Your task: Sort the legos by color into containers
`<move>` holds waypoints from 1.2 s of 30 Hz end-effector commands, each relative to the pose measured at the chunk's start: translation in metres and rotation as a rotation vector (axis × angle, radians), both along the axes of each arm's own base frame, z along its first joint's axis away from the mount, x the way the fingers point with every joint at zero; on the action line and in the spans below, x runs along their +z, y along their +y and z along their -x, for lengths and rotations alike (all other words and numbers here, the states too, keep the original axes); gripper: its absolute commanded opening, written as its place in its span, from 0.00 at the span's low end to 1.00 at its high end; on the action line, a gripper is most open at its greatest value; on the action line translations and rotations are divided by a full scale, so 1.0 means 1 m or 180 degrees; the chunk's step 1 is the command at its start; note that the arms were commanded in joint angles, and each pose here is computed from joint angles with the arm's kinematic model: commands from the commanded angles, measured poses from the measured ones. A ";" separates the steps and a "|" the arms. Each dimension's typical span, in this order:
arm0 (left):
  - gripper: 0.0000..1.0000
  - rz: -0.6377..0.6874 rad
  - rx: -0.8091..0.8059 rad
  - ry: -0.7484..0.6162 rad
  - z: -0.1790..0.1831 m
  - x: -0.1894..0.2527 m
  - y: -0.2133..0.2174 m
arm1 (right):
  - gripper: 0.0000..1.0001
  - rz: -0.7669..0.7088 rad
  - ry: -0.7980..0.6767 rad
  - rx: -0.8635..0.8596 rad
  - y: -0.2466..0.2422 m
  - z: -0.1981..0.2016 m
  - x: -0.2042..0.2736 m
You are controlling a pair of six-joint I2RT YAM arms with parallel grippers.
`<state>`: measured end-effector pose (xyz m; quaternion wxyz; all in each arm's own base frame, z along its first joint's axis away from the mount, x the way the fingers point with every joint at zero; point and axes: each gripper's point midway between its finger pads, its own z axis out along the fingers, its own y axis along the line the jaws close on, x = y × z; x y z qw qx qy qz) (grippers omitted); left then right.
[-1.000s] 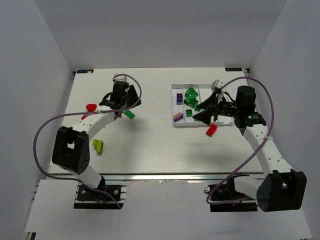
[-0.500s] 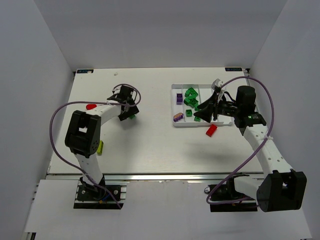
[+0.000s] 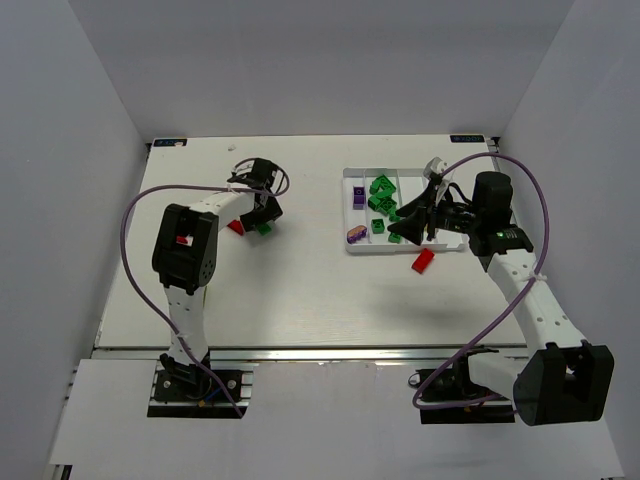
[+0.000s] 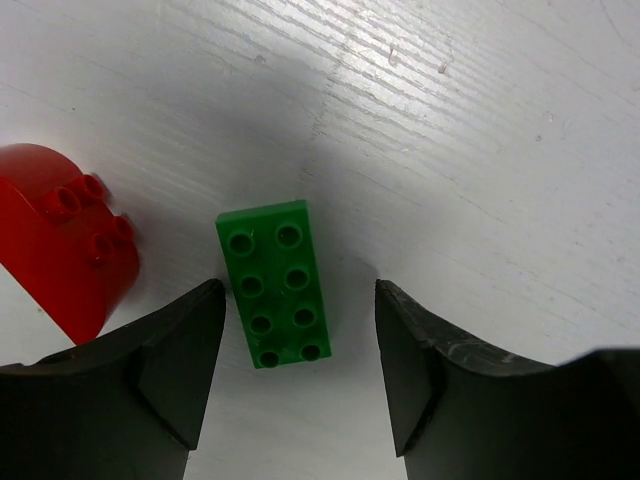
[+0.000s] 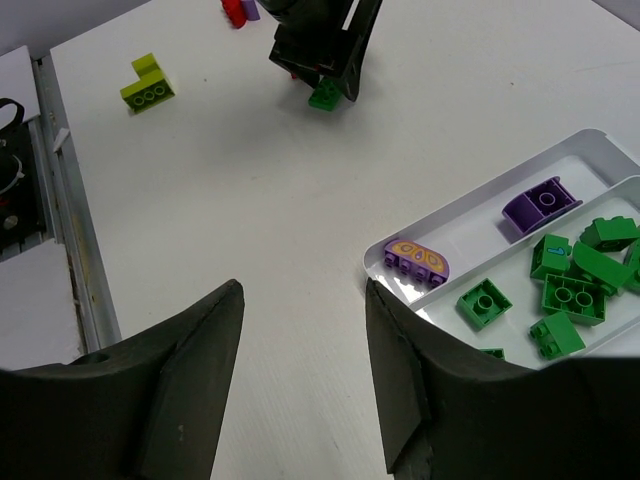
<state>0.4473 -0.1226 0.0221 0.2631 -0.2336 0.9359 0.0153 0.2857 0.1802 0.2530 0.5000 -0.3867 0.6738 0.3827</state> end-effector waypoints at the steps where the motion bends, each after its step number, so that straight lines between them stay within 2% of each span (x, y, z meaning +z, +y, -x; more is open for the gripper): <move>1: 0.71 -0.0218 0.0053 0.0168 0.009 -0.002 0.013 | 0.58 -0.0028 -0.0239 0.0015 0.001 0.001 0.023; 5: 0.65 -0.0209 -0.0049 0.0220 0.009 -0.005 0.010 | 0.58 -0.0035 -0.0240 0.0008 0.000 0.000 0.024; 10: 0.50 -0.0194 -0.0225 0.0307 0.020 -0.010 0.009 | 0.58 -0.0039 -0.0250 0.0002 -0.001 0.001 0.025; 15: 0.18 0.0069 -0.0486 0.0195 0.024 -0.001 -0.007 | 0.58 -0.0051 -0.0289 -0.0015 -0.003 0.001 0.028; 17: 0.09 0.0410 -0.0762 0.0024 0.021 0.016 -0.029 | 0.58 -0.0061 -0.0285 -0.0018 -0.003 0.001 0.028; 19: 0.05 0.0676 -0.1040 -0.0170 0.021 0.033 -0.050 | 0.58 -0.0068 -0.0301 -0.0039 -0.005 0.001 0.030; 20: 0.04 0.0933 -0.1287 -0.0338 0.024 0.056 -0.069 | 0.58 -0.0070 -0.0301 -0.0045 -0.006 0.001 0.030; 24: 0.00 0.1202 -0.1990 -0.0817 0.034 0.100 -0.123 | 0.58 -0.0076 -0.0381 -0.0079 -0.008 0.001 0.034; 28: 0.00 0.1255 -0.2451 -0.1021 0.039 0.124 -0.170 | 0.57 -0.0087 -0.0405 -0.0142 -0.012 0.000 0.035; 30: 0.00 0.1236 -0.2663 -0.0991 0.044 0.119 -0.196 | 0.56 -0.0100 -0.0417 -0.0166 -0.014 -0.001 0.037; 32: 0.00 0.1251 -0.2780 -0.1133 0.036 0.132 -0.216 | 0.55 -0.0107 -0.0414 -0.0198 -0.017 -0.002 0.037; 34: 0.00 0.1235 -0.2872 -0.1093 0.034 0.120 -0.236 | 0.52 -0.0120 -0.0412 -0.0226 -0.020 -0.002 0.037; 36: 0.00 0.1261 -0.2959 -0.1209 0.026 0.131 -0.257 | 0.50 -0.0130 -0.0409 -0.0239 -0.021 -0.003 0.038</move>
